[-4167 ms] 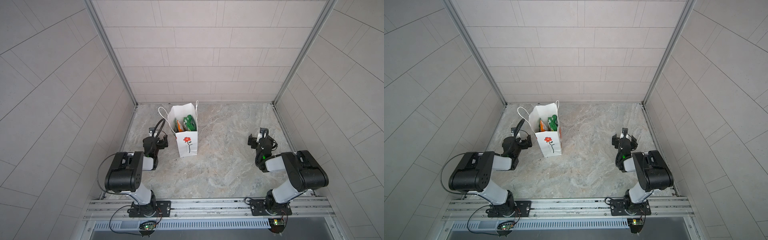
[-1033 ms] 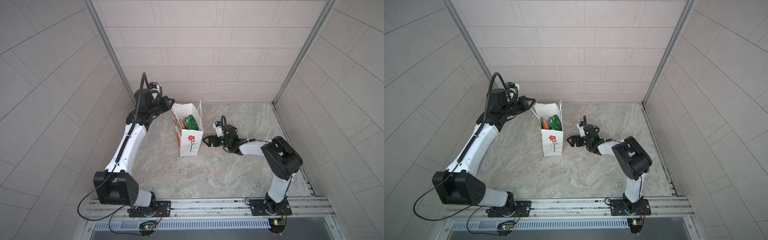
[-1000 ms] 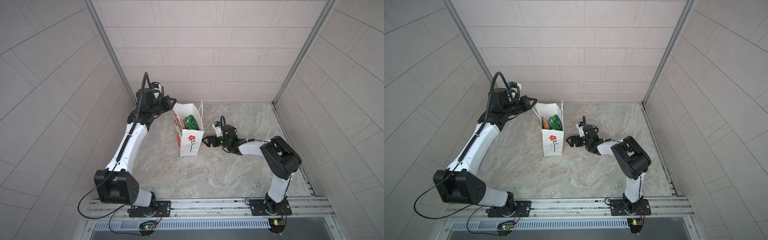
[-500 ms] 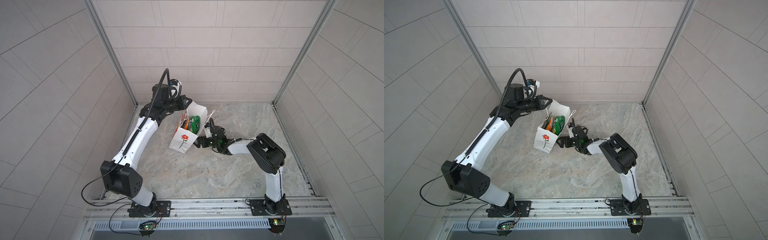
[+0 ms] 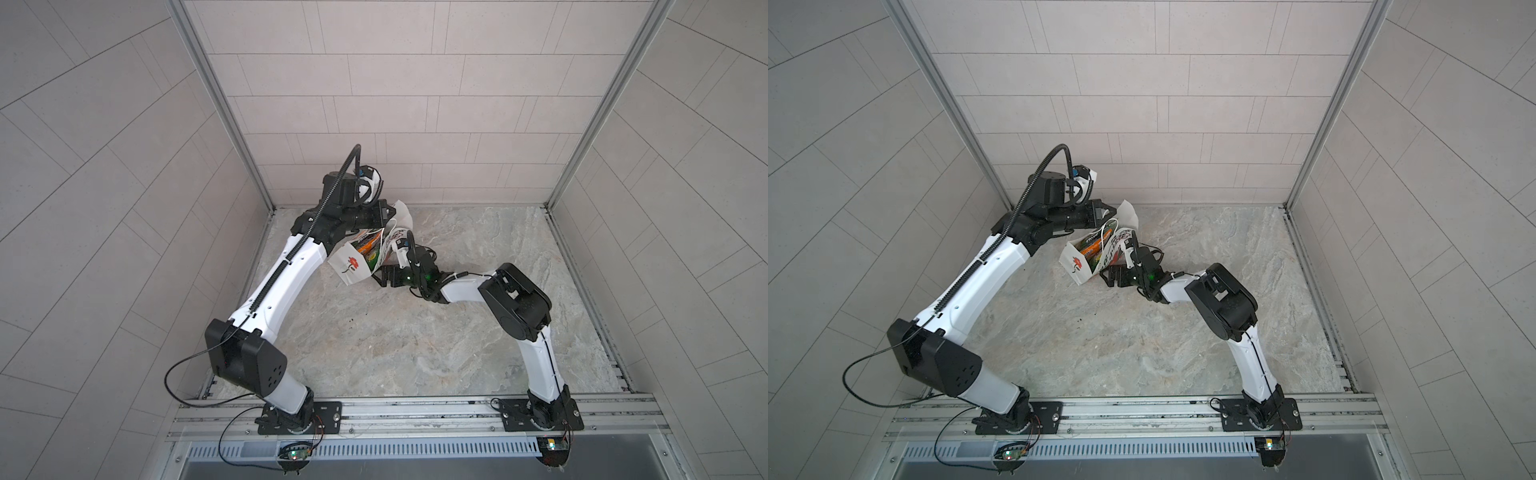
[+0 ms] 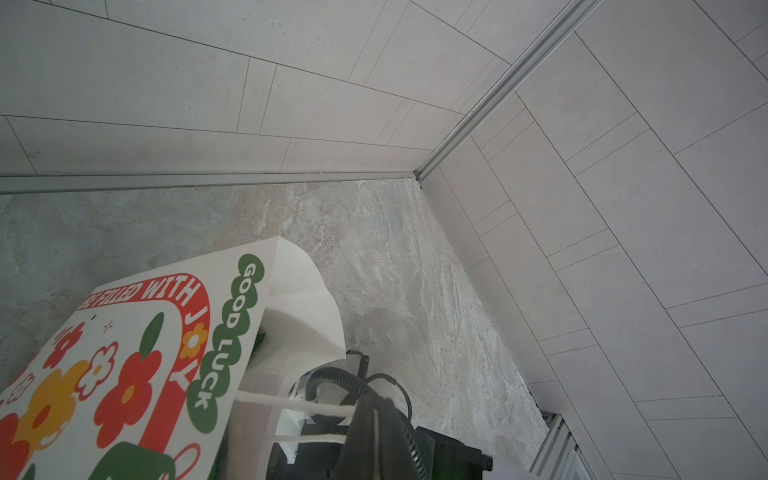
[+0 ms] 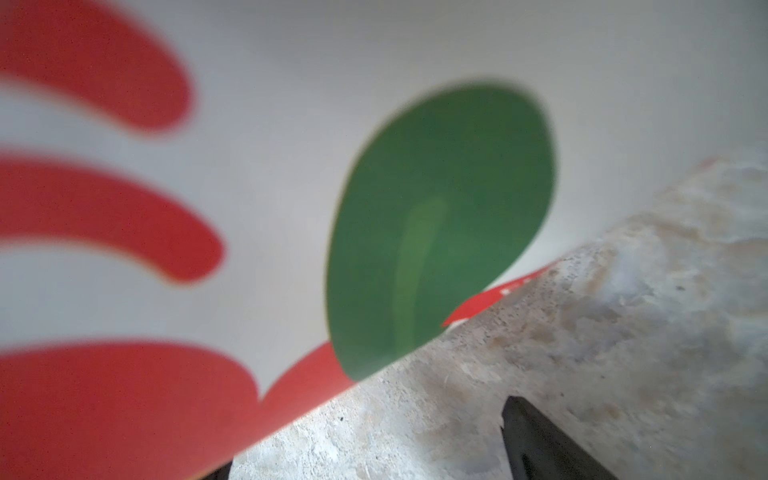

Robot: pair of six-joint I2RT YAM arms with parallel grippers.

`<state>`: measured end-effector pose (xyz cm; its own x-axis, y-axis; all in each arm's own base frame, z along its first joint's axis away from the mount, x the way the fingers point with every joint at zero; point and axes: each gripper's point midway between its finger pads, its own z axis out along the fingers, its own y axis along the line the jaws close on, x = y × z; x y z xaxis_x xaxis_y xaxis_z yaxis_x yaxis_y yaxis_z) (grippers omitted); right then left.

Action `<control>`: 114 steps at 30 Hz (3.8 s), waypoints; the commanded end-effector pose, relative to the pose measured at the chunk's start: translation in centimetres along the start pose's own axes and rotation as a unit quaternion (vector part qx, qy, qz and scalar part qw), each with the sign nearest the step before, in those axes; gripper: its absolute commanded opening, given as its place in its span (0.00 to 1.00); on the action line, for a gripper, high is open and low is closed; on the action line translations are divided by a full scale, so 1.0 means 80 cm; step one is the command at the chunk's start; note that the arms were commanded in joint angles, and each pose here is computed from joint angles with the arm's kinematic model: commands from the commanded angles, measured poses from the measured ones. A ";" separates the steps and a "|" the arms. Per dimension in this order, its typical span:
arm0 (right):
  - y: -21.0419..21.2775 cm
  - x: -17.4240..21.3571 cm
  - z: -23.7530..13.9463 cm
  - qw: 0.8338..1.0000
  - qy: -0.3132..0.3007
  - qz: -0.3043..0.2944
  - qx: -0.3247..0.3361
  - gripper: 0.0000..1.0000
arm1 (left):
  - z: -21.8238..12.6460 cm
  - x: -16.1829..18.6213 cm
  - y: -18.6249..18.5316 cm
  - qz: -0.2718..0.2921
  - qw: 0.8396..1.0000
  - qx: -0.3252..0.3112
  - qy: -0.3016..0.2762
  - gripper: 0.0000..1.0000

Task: Take the snacks out of the paper bag
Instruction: 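Grasp the bag's top edge with left gripper, tip it while right approaches, then reach the right gripper into the bag opening toward the candy packets, then close the right gripper on the orange FOX'S packet inside the bag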

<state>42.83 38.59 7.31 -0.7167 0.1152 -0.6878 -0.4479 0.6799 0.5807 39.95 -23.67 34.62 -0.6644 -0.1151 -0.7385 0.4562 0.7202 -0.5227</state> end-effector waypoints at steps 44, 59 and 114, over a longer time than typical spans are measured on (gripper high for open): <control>0.025 0.011 -0.272 0.999 0.005 -0.034 -0.015 0.89 | 0.005 0.071 -0.068 0.052 0.998 -0.004 -0.021 0.00; 0.041 0.057 -0.198 0.993 0.075 0.031 -0.087 0.59 | -0.007 0.071 -0.073 0.054 0.998 -0.003 -0.024 0.00; 0.002 -0.002 -0.132 0.978 -0.065 0.200 0.015 0.31 | -0.022 0.085 -0.082 0.064 0.998 0.014 -0.013 0.00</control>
<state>36.85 31.31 13.01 -0.7547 0.4444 -0.4827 -0.1796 0.5677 0.8034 32.11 -28.02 32.35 -0.6187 -0.0361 -0.7848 0.5220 0.7276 -0.4450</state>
